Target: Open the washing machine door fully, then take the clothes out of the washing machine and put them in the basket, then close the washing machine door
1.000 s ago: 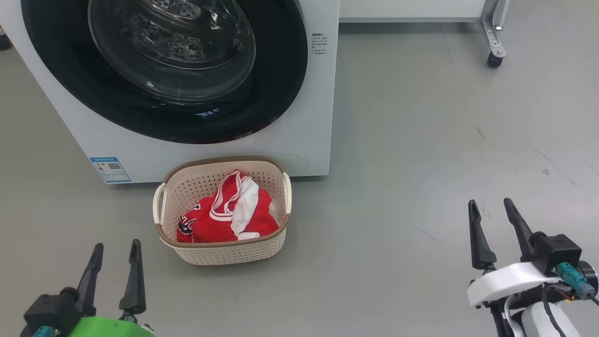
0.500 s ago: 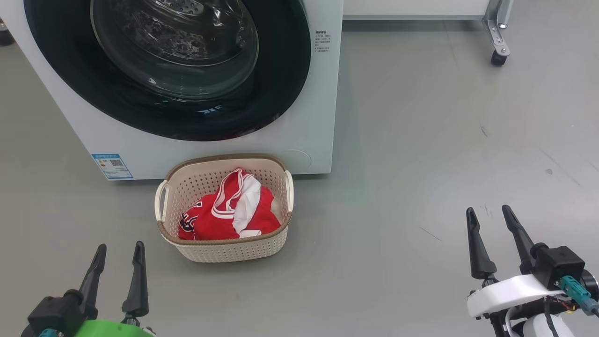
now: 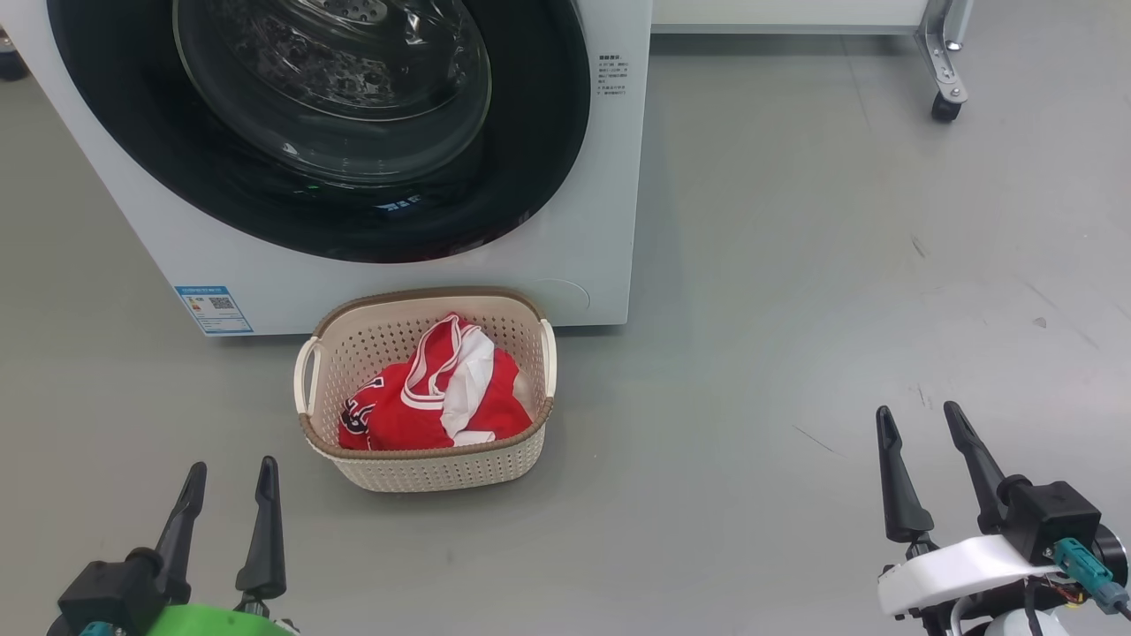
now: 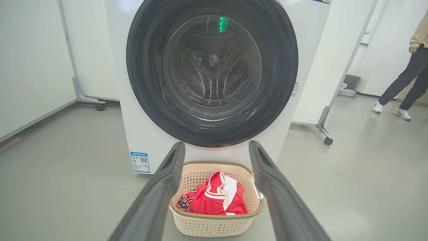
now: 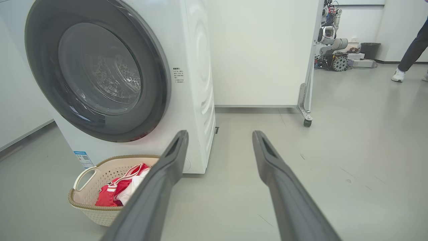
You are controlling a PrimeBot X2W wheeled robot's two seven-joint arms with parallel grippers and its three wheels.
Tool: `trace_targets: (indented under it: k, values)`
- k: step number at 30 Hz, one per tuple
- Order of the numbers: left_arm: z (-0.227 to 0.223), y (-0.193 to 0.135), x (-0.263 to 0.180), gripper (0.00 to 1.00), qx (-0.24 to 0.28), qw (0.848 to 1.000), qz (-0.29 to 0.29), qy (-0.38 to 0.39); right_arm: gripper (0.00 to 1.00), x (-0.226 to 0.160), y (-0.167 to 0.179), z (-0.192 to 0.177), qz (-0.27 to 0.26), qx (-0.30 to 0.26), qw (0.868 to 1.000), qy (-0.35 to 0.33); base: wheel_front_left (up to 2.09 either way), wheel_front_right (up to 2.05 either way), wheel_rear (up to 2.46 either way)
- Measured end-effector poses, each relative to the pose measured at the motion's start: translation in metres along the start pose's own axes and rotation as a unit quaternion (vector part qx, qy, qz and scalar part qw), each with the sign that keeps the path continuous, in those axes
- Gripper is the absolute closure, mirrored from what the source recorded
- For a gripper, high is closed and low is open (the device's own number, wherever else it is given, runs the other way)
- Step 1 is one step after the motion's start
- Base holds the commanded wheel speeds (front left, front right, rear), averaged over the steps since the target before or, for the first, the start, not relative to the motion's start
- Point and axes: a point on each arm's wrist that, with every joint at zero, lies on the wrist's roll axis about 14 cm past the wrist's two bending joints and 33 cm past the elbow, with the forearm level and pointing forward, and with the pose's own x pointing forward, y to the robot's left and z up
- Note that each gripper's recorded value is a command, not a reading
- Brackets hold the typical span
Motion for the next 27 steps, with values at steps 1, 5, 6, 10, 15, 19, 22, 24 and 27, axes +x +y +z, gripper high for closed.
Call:
trace_targets:
  k: [1,5,6,10,15,19,22,24,27]
  values:
    - [0.0,0.0,0.0,0.0,0.0,1.0,0.0,0.0,0.0,0.0,0.0001,0.0003,0.0,-0.001,1.0,-0.001,0.0,0.0,0.0]
    - [-0.0009,-0.0003,-0.0002,0.0,0.003,1.0,-0.001,0.002,0.0,0.0003,-0.0028,0.0025,-0.004,-0.003,1.0,-0.004,0.0,0.0,0.0]
    - [-0.0013,-0.0005,-0.0003,0.0,0.003,1.0,-0.001,0.002,0.0,0.0002,-0.0036,0.0029,-0.005,-0.003,1.0,-0.005,0.0,0.0,0.0]
    - [-0.0035,0.0002,-0.0011,0.0,0.003,1.0,0.0,0.006,0.0,-0.0003,-0.0045,0.0035,-0.007,-0.004,1.0,-0.006,0.0,0.0,0.0]
    - [-0.0035,-0.0001,-0.0011,0.0,0.005,1.0,-0.001,0.006,0.0,-0.0033,-0.0046,0.0008,-0.008,-0.006,1.0,-0.001,0.0,0.0,0.0]
    - [-0.0029,-0.0003,-0.0008,0.0,0.005,1.0,-0.001,0.005,0.0,-0.0039,-0.0042,0.001,-0.009,-0.003,1.0,-0.002,0.0,0.0,0.0]
    - [-0.0027,-0.0018,-0.0006,0.0,0.005,1.0,-0.004,0.005,0.0,-0.0043,-0.0048,0.0012,-0.011,-0.003,1.0,-0.003,0.0,0.0,0.0]
    - [-0.0029,-0.0025,-0.0006,0.0,0.005,1.0,-0.005,0.005,0.0,-0.0045,-0.0052,0.0014,-0.012,-0.003,1.0,-0.003,0.0,0.0,0.0]
    - [-0.0043,-0.0043,-0.0009,0.0,0.008,1.0,-0.009,0.008,0.0,-0.0048,-0.0048,0.0019,-0.012,-0.002,1.0,-0.004,0.0,0.0,0.0]
